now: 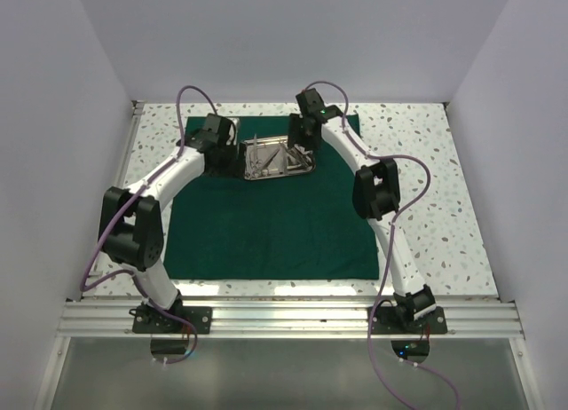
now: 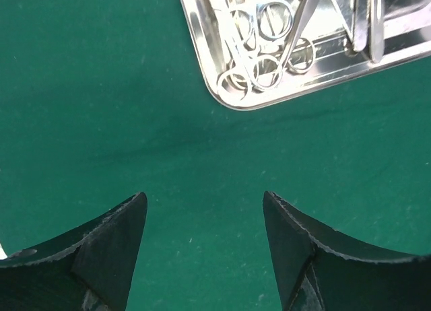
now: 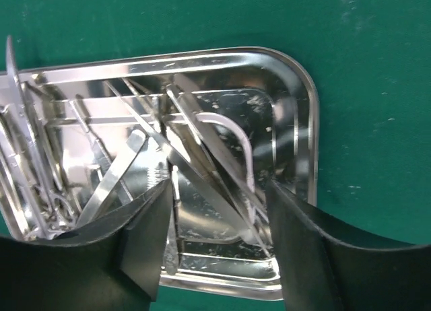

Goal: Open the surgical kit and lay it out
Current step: Pick up the medical item from the container.

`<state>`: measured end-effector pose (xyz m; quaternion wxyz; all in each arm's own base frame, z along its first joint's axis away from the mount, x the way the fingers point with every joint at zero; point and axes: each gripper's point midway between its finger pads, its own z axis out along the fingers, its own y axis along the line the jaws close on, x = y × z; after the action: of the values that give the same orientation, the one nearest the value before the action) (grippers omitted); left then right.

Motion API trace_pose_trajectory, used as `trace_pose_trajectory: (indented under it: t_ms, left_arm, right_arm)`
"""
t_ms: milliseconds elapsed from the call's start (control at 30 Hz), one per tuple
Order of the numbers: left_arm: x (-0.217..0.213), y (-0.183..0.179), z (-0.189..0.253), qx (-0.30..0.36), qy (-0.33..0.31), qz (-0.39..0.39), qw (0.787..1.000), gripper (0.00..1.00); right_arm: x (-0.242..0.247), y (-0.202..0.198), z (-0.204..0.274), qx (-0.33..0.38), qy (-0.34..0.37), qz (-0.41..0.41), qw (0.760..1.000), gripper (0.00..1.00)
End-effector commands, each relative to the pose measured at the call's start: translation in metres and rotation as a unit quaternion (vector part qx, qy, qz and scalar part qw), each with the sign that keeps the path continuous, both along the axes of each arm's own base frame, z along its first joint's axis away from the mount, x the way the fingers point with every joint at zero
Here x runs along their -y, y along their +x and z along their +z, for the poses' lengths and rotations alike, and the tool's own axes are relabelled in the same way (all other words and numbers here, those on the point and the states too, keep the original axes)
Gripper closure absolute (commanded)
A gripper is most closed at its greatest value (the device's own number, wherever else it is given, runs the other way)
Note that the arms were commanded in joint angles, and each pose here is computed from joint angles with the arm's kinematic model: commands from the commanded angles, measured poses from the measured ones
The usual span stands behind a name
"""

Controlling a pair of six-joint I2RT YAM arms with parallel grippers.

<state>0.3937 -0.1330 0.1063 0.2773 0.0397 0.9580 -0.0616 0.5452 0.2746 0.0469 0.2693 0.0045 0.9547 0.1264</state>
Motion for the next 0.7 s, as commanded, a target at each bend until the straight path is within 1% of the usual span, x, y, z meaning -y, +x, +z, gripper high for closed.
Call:
trace_pose_trajectory:
  t_ms: [0, 33, 67, 133, 200, 333, 400, 433, 500, 533, 567, 633, 667]
  left_arm:
    - [-0.004, 0.000, 0.012, 0.018, -0.003, 0.002, 1.000, 0.27]
    - [-0.004, 0.001, 0.012, 0.018, -0.004, 0.002, 1.000, 0.27]
    - [-0.004, 0.001, 0.011, 0.018, -0.005, 0.002, 1.000, 0.27]
    - [-0.004, 0.004, 0.010, 0.019, -0.009, 0.002, 1.000, 0.28]
    - [-0.004, 0.005, 0.010, 0.018, -0.010, 0.002, 1.000, 0.28]
    - [-0.005, 0.006, 0.007, 0.015, -0.013, 0.002, 1.000, 0.29]
    - [-0.005, 0.007, 0.007, 0.016, -0.013, 0.001, 1.000, 0.29]
    - [-0.005, 0.006, 0.006, 0.015, -0.013, 0.001, 1.000, 0.29]
    - [-0.005, 0.005, 0.006, 0.015, -0.013, 0.001, 1.000, 0.29]
    - [-0.005, 0.005, 0.007, 0.017, -0.013, 0.001, 1.000, 0.30]
    - [-0.005, 0.005, 0.006, 0.016, -0.013, 0.001, 1.000, 0.29]
    - [-0.006, 0.005, 0.006, 0.017, -0.013, 0.002, 1.000, 0.30]
    - [-0.005, 0.005, 0.007, 0.017, -0.014, 0.001, 1.000, 0.30]
  right_arm:
    - [0.011, -0.006, -0.006, -0.010, -0.041, 0.001, 0.999, 0.44]
    - [0.013, -0.010, -0.011, -0.014, -0.055, 0.003, 0.998, 0.52]
    - [0.016, -0.014, -0.013, -0.021, -0.062, 0.003, 0.998, 0.55]
    - [0.019, -0.024, -0.020, -0.036, -0.075, 0.006, 0.996, 0.58]
    - [0.022, -0.031, -0.029, -0.049, -0.087, 0.009, 0.995, 0.58]
    - [0.019, -0.034, -0.035, -0.053, -0.095, 0.015, 0.994, 0.59]
    - [0.018, -0.035, -0.036, -0.052, -0.101, 0.016, 0.993, 0.62]
    - [0.018, -0.036, -0.037, -0.053, -0.104, 0.017, 0.993, 0.69]
    - [0.018, -0.040, -0.042, -0.060, -0.109, 0.019, 0.992, 0.76]
    - [0.017, -0.042, -0.044, -0.063, -0.110, 0.023, 0.992, 0.83]
    - [0.017, -0.044, -0.048, -0.068, -0.112, 0.025, 0.991, 0.87]
    - [0.019, -0.051, -0.053, -0.080, -0.117, 0.031, 0.989, 1.00]
    - [0.017, -0.053, -0.054, -0.084, -0.117, 0.036, 0.989, 1.00]
